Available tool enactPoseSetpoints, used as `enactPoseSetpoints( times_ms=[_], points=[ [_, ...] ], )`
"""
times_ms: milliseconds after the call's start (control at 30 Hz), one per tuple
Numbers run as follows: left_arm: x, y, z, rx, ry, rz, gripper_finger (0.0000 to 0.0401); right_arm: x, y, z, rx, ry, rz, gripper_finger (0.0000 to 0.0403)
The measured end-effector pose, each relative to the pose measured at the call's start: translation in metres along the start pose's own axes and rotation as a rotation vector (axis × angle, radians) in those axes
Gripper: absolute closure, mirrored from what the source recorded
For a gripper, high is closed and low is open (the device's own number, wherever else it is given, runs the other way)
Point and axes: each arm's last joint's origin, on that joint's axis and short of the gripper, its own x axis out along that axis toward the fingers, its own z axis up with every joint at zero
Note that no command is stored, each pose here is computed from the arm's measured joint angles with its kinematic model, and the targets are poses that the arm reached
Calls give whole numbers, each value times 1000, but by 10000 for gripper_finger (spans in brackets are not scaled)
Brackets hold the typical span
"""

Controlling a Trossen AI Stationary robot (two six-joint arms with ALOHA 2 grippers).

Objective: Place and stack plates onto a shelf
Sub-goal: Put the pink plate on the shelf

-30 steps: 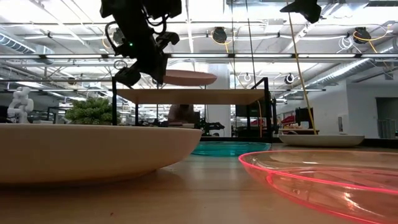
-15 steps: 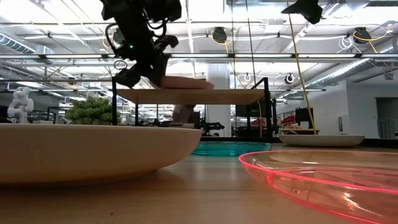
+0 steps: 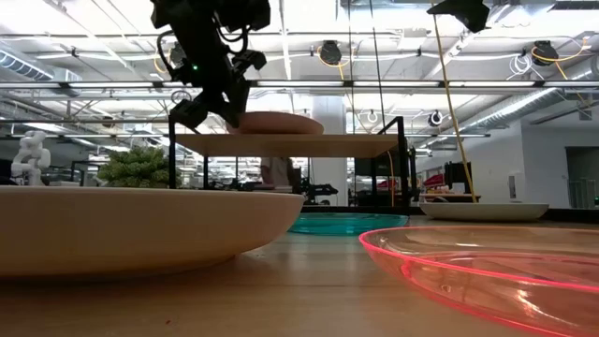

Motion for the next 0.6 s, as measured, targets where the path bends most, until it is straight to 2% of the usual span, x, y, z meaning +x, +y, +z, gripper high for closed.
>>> enactPoseSetpoints(
  times_ms=[200,300,600],
  points=[
    [0,1,1,49,-15,3,322,-1,0,0,0,0,0,138],
    [-1,0,1,87,-9,-5,308,0,0,0,0,3,-1,138],
    [-2,4,-1,86,80,63,186,0,0,-1,33,10,-4,138]
  ],
)
